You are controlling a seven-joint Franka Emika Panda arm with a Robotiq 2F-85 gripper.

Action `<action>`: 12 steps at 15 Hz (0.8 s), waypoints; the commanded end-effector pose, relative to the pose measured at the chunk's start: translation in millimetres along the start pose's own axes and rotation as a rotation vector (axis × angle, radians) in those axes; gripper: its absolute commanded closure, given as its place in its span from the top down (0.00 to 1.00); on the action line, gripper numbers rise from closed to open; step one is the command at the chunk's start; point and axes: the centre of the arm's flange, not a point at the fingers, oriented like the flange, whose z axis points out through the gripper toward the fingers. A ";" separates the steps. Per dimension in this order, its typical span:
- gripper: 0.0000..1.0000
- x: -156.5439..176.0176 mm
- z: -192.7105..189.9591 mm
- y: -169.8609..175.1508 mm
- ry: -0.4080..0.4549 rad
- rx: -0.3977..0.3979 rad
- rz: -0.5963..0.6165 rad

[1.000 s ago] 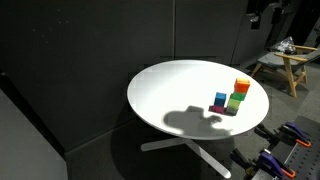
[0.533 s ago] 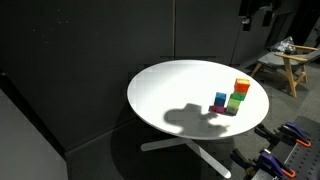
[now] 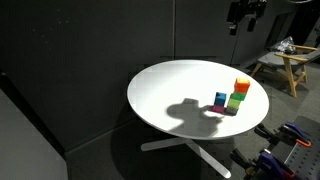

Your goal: Put the orange building block on the table

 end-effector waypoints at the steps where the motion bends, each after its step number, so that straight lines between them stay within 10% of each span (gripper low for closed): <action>1: 1.00 11.5 14.6 12.0 0.032 -0.001 -0.049; 12: 1.00 43.0 63.9 27.4 0.067 0.019 -0.245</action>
